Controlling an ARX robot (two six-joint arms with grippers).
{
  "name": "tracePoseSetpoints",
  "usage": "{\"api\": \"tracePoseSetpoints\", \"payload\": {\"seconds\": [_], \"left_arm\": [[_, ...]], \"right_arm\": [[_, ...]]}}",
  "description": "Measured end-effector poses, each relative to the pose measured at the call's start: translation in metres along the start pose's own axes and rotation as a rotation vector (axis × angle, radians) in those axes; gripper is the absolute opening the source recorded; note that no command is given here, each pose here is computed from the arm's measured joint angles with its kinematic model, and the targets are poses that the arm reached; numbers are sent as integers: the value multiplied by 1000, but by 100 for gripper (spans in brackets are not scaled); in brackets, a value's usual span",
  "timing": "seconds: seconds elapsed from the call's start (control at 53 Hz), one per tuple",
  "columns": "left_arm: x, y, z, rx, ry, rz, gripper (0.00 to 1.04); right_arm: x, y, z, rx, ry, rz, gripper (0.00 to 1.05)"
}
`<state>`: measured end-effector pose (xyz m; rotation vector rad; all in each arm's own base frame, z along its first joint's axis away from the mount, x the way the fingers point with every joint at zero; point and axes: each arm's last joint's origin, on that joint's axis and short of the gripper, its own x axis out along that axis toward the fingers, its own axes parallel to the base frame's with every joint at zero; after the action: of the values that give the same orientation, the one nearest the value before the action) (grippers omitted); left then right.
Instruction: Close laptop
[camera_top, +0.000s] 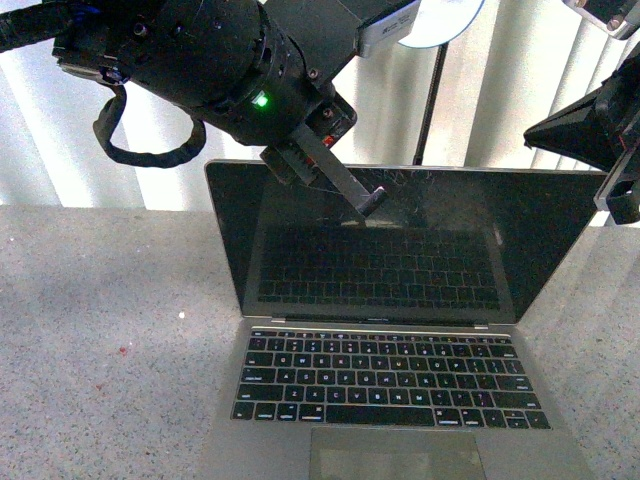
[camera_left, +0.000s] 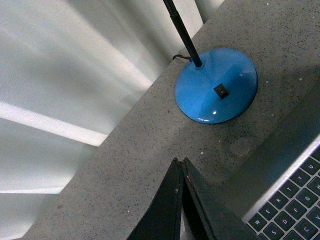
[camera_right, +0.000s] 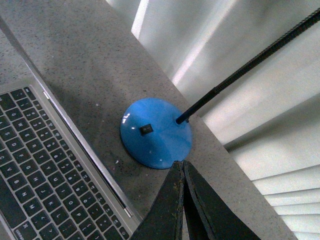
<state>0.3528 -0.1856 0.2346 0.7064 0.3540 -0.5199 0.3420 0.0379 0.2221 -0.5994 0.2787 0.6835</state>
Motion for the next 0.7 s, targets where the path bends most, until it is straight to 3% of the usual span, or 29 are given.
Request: {"api": "tracePoseSetpoints", "payload": {"seconds": [0.698], "left_arm": [[-7,-3,-6,50,44,-69,4]], "right_arm": [[-4,15,-7,-45,65,117,3]]}}
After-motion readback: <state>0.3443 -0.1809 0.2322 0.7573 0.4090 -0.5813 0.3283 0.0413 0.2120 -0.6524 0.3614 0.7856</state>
